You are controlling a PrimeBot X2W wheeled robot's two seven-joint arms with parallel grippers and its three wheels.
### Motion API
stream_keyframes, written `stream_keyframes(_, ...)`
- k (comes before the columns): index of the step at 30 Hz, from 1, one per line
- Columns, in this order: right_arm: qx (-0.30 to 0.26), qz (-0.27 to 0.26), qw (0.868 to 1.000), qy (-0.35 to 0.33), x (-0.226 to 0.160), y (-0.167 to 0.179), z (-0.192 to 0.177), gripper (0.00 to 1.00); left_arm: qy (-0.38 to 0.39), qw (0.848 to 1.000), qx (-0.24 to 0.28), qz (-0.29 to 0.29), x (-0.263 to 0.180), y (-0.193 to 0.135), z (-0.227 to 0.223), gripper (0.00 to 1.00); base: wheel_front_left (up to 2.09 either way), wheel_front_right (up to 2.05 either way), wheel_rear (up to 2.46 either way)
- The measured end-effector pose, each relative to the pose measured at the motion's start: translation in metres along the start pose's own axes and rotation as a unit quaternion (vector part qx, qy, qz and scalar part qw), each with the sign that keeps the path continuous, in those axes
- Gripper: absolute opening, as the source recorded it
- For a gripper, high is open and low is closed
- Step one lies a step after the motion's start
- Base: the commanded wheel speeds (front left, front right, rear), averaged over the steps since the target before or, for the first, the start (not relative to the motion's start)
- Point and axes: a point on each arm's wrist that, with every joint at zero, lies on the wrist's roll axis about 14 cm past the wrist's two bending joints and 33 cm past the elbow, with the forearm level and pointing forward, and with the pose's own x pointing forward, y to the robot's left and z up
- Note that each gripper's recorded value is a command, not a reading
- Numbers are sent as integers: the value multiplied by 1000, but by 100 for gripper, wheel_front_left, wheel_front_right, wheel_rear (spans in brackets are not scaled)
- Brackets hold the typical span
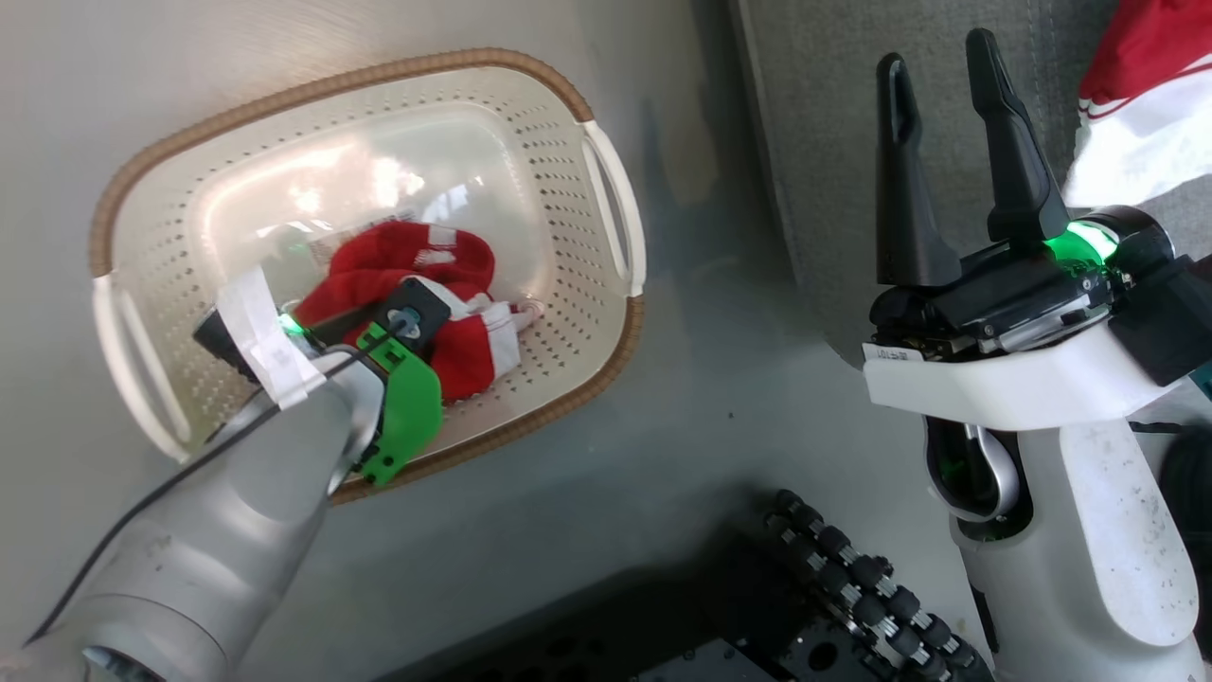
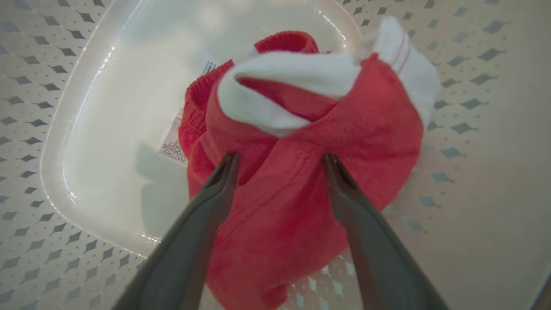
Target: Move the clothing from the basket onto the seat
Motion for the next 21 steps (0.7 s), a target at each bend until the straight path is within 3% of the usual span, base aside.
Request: stream_keyframes(21, -3, -23, 999, 32, -8, -17, -18, 100, 145, 989, -9, -34, 34, 1, -43, 100, 0, 0, 0)
